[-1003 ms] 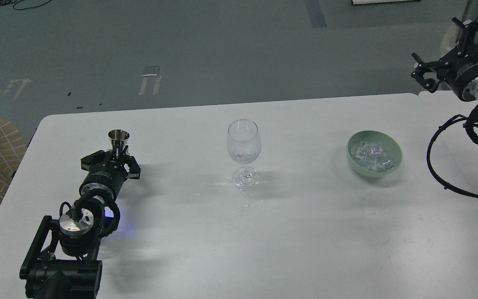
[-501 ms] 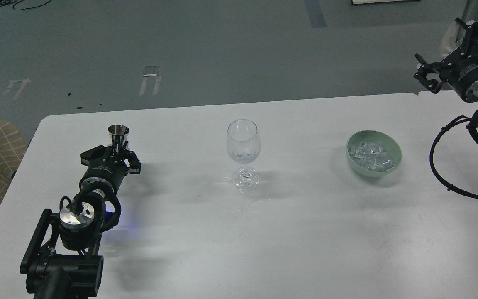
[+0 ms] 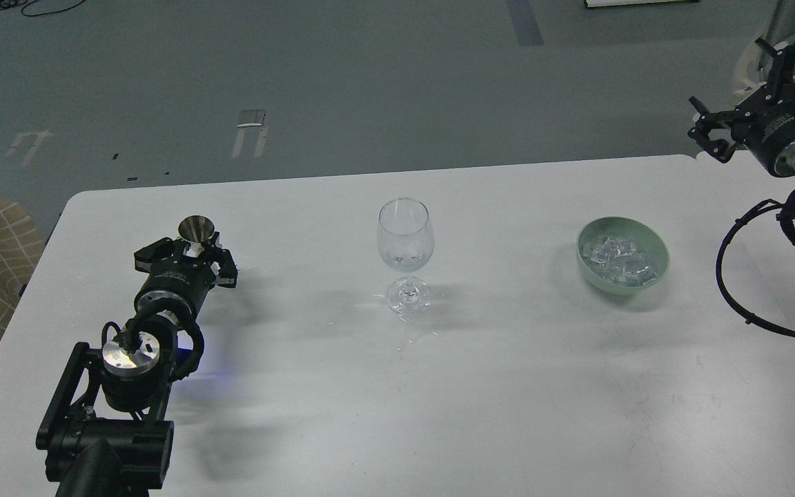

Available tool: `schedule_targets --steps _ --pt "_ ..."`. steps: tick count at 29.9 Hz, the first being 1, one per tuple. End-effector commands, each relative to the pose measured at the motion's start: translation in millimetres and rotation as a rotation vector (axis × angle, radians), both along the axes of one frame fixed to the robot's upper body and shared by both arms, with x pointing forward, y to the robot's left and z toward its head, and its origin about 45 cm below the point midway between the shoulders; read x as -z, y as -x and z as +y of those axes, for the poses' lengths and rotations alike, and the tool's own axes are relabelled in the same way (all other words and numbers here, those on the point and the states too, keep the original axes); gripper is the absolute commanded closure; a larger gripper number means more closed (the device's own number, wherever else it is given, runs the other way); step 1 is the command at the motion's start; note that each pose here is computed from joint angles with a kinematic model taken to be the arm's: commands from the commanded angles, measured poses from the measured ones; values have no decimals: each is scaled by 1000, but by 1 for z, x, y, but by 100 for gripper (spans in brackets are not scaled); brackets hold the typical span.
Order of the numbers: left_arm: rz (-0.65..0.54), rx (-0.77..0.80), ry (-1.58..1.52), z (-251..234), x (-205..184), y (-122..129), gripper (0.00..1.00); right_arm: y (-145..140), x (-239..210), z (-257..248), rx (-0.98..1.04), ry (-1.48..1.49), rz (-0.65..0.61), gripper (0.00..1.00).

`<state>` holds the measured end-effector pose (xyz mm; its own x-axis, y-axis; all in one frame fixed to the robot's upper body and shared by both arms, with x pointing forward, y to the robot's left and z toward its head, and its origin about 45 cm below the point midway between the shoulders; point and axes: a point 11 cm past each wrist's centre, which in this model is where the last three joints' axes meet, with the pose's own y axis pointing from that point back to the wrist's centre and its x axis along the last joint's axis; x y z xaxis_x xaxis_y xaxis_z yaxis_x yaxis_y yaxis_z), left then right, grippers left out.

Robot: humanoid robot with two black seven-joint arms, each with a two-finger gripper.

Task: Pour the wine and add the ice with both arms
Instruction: 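Lower the jigger onto the table with the left gripper and release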

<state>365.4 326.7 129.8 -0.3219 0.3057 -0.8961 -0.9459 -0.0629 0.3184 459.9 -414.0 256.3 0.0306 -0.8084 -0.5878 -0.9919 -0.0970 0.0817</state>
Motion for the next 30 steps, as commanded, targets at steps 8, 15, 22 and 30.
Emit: schedule_targets --steps 8,15,22,30 --pt "11 -4 -5 3 4 1 54 0 0 0 2 0 1 0" --pt "-6 0 3 -1 -3 -8 41 0 0 0 2 0 1 0" --pt "-26 4 4 -1 -10 -13 20 0 2 2 2 -6 3 0" --pt "-60 -5 -34 18 -25 -15 2 0 -1 -1 7 -4 -1 0"
